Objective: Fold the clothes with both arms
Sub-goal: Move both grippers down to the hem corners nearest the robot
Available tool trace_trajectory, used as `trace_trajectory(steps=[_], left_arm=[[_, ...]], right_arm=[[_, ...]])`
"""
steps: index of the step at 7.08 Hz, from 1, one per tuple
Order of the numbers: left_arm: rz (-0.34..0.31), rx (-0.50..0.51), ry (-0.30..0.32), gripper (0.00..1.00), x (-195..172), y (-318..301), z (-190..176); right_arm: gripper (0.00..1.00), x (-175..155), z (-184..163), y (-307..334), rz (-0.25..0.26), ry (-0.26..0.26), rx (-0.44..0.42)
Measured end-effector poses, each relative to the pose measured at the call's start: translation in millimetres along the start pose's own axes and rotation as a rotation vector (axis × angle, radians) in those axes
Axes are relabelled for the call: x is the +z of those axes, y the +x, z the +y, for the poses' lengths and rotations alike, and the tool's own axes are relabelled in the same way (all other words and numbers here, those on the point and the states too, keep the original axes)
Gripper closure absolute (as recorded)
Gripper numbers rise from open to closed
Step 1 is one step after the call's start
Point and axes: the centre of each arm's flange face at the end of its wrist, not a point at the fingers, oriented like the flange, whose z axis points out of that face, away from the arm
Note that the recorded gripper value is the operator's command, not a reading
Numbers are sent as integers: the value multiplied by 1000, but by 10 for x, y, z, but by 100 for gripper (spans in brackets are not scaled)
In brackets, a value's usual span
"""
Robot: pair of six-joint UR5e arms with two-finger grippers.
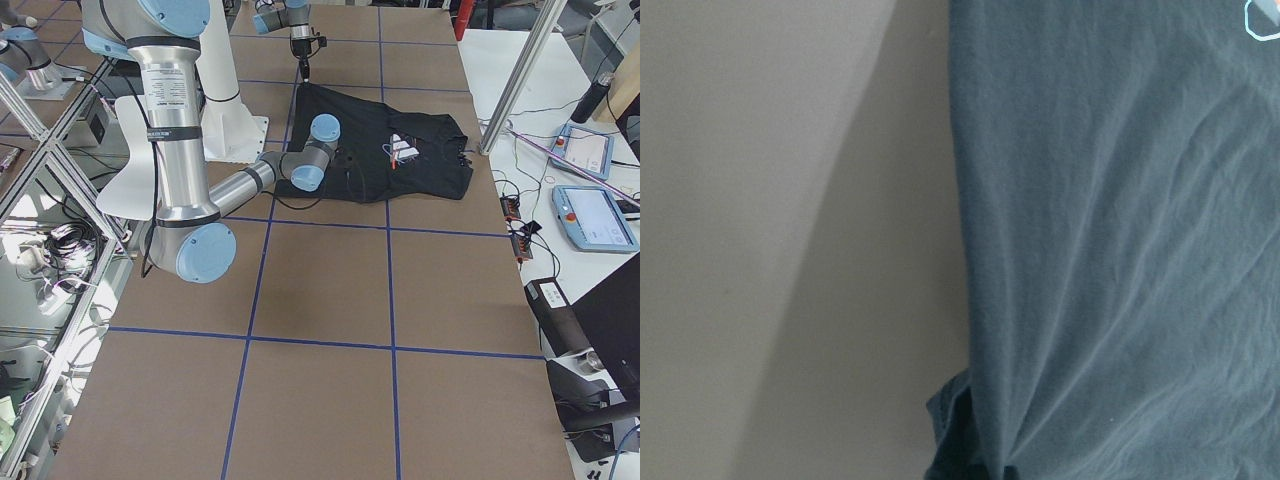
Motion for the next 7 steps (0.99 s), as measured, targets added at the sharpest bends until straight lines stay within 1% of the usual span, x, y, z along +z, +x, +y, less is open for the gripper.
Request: trace_trajectory(steps=[3,4,7], left_arm=[[3,-2,-6,100,42,35,7],[7,-1,-15,100,31,55,19],[24,1,-41,100,-35,128,61]], right_arm=[[0,310,328,-62,29,-12,-41],[0,338,425,-55,33,-19,-51],[0,377,632,182,67,-60,-49]])
